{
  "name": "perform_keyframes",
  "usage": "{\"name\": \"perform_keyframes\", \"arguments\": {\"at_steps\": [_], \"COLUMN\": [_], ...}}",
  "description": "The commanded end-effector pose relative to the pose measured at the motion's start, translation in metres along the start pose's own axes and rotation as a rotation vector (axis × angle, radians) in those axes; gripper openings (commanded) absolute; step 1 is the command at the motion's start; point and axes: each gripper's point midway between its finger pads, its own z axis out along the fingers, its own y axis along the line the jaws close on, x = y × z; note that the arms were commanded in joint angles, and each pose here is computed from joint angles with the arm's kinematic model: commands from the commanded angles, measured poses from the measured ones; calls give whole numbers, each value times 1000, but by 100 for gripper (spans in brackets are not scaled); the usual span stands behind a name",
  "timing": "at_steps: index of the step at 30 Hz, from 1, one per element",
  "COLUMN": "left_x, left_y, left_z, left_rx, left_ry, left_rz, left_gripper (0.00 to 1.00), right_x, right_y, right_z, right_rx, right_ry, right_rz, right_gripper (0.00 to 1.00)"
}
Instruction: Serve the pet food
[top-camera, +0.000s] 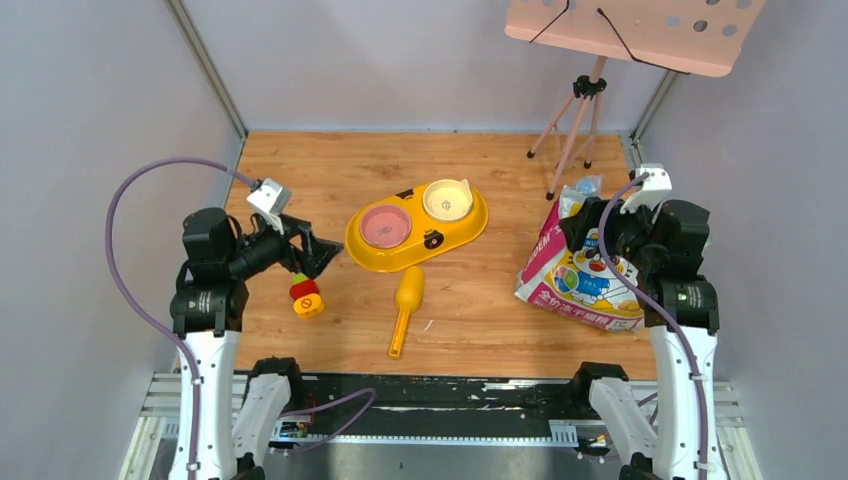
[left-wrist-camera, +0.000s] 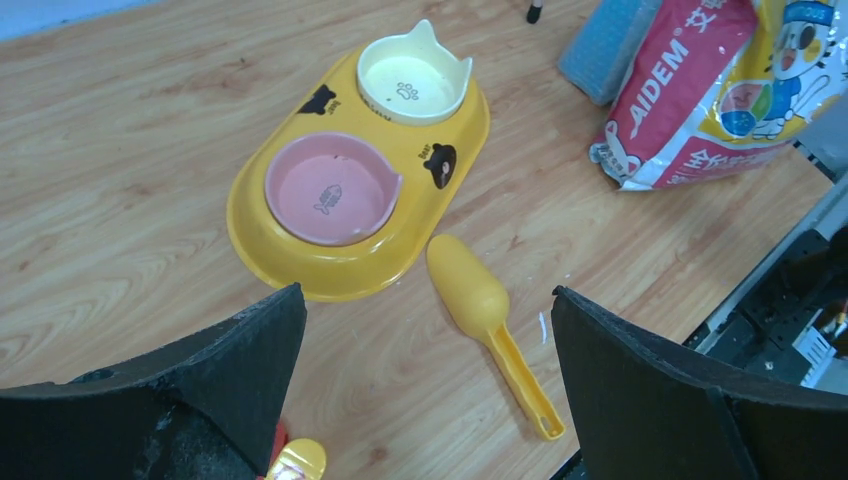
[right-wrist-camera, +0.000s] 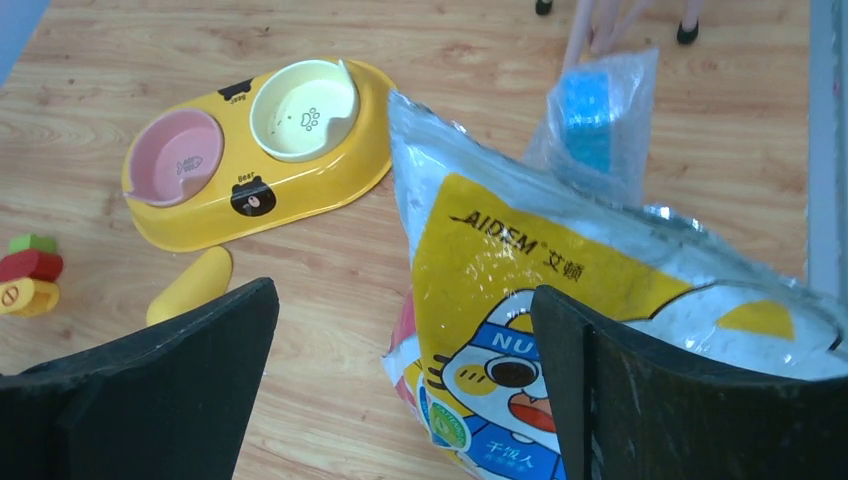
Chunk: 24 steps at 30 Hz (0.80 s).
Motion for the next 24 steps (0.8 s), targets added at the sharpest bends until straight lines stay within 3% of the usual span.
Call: {"name": "perform_keyframes", "arguments": {"at_steps": [1, 3, 8, 12, 15, 18, 24], "left_x": [-34, -43, -62, -63, -52, -30, 2], "left_y": [-22, -33, -59, -78, -98, -96, -92], "left_z": [-3, -4, 5, 25, 43, 60, 62], "left_rx": [144, 203, 346, 428, 490, 503, 505], "left_ry": [-38, -46, -37, 9, 69, 141, 151], "left_rz": [111, 151, 234, 270, 293, 222, 227], "left_gripper": [100, 99, 99, 98, 98, 98, 100], "right_x": [-40, -47, -68, -82, -79, -63, -48], "right_y": [24, 38, 57, 45, 26, 6, -27], "right_z": [-20, -30, -47, -52, -46, -41, -28], "right_rx": [-121, -205, -307, -256, -196, -162, -87], "right_ry": [-79, -85, -14, 37, 119, 259, 382], "right_rz": [-225, -359, -454, -554, -624, -658, -730], "right_gripper": [100, 100, 99, 97, 98, 98, 95]}}
